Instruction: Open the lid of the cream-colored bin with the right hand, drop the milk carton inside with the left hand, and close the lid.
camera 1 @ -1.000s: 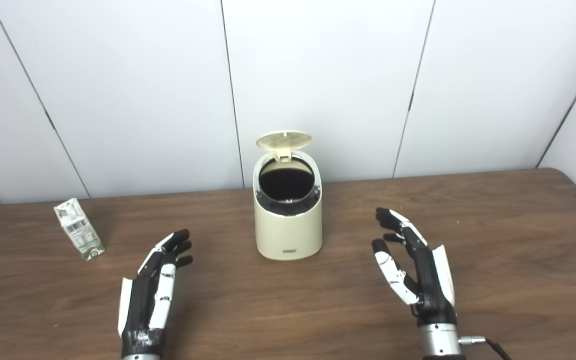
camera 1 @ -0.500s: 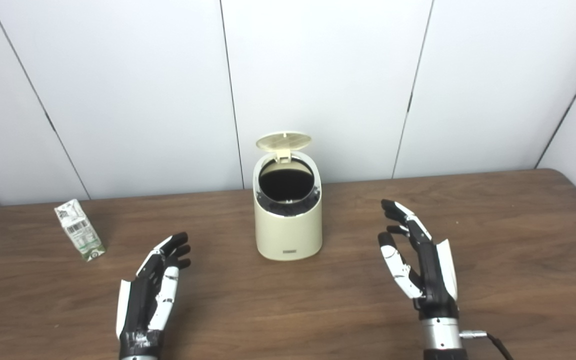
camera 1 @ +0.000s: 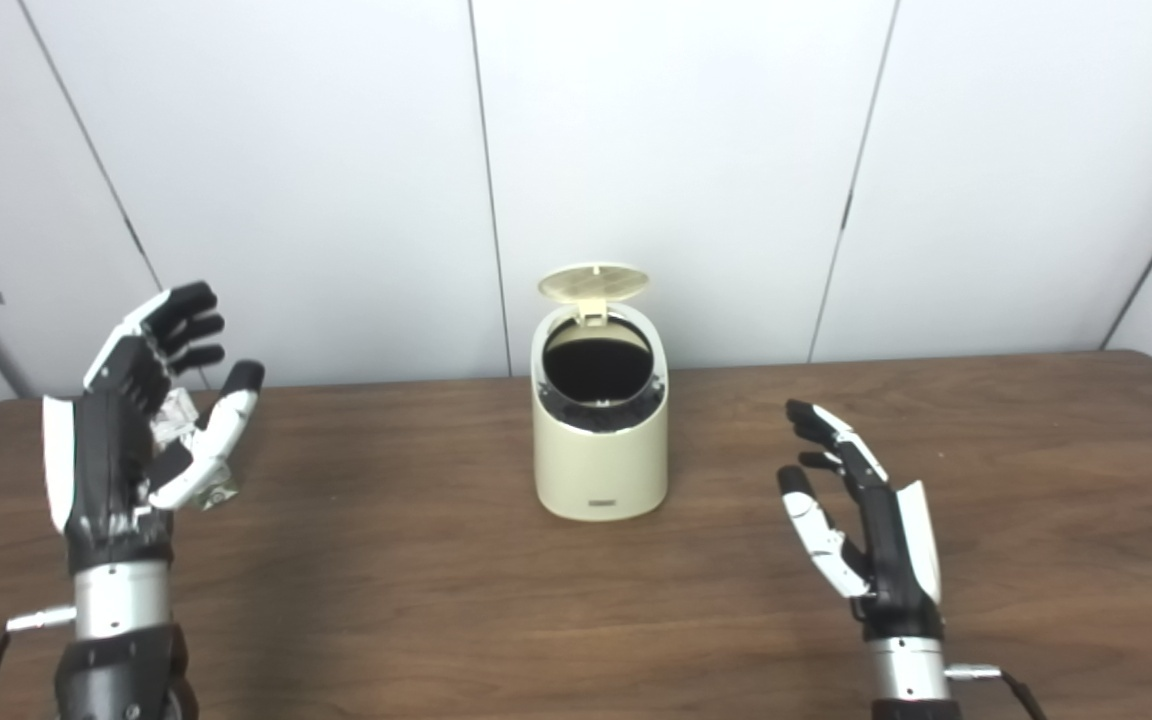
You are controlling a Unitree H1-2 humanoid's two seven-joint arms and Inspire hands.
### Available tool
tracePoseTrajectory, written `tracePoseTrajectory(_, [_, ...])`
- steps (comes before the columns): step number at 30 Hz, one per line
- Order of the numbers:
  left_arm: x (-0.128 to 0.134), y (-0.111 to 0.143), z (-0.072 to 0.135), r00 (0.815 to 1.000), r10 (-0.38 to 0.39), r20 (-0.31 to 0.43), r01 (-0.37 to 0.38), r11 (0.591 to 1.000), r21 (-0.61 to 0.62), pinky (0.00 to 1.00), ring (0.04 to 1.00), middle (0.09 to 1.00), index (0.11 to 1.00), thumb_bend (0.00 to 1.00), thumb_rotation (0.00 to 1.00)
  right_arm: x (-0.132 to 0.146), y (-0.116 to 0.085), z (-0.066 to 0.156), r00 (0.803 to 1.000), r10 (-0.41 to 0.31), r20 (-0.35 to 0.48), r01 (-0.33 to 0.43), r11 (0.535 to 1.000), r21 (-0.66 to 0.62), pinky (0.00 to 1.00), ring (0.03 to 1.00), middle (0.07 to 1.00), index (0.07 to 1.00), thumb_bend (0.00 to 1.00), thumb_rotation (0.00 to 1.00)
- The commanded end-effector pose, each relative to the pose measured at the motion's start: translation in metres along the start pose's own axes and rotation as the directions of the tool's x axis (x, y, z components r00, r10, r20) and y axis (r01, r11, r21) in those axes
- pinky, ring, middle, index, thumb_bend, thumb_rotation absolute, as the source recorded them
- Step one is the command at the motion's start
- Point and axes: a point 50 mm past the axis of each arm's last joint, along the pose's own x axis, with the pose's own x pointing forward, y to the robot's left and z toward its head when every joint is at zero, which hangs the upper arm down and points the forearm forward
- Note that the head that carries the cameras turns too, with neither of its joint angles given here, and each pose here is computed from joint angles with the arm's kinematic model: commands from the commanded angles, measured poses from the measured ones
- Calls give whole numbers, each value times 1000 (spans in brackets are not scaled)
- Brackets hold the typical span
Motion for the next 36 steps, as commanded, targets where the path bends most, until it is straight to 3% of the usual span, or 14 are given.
tracePoseTrajectory(1, [13, 9, 11, 998, 24, 58, -26, 999, 34, 658, 766, 782, 793, 621, 195, -14, -16, -24, 999, 19, -29, -20, 999, -28, 690, 796, 806, 794, 236, 780])
tracePoseTrajectory(4, [20, 21, 9, 997, 47, 54, -51, 996, 79, 673, 771, 779, 793, 667, 189, -12, -24, -32, 999, 12, -35, -12, 1000, -8, 689, 792, 799, 788, 186, 657])
tracePoseTrajectory(8, [25, 30, 5, 994, 105, 26, -108, 987, 123, 631, 753, 774, 781, 682, 170, -10, -33, -41, 999, -3, -44, 4, 1000, 23, 707, 801, 806, 786, 159, 588])
tracePoseTrajectory(13, [30, 36, 2, 984, 178, -24, -172, 974, 149, 637, 763, 789, 788, 682, 154, -5, -41, -45, 999, -10, -51, 11, 1000, 15, 698, 805, 811, 781, 122, 655])
tracePoseTrajectory(16, [34, 41, 0, 979, 196, -61, -185, 972, 144, 662, 772, 797, 800, 750, 187, -4, -44, -46, 999, -20, -46, 21, 1000, 20, 670, 789, 794, 763, 119, 660])
tracePoseTrajectory(20, [43, 48, -8, 980, 173, -98, -155, 974, 167, 673, 795, 819, 823, 866, 262, -4, -47, -43, 999, -17, -51, 18, 999, 29, 641, 782, 785, 758, 170, 786])
tracePoseTrajectory(24, [49, 60, -17, 975, 157, -156, -117, 963, 242, 710, 815, 827, 851, 963, 342, -6, -47, -37, 999, -17, -45, 20, 998, 53, 626, 775, 779, 753, 195, 806])
tracePoseTrajectory(31, [57, 75, -26, 977, 80, -195, -32, 970, 239, 762, 867, 864, 873, 973, 342, -7, -47, -30, 1000, -17, -25, 18, 999, 45, 612, 770, 772, 743, 285, 870])
tracePoseTrajectory(36, [66, 82, -26, 975, 35, -221, 33, 954, 297, 816, 902, 890, 897, 998, 376, -5, -48, -27, 1000, -18, -20, 18, 999, 36, 574, 742, 755, 733, 288, 880])
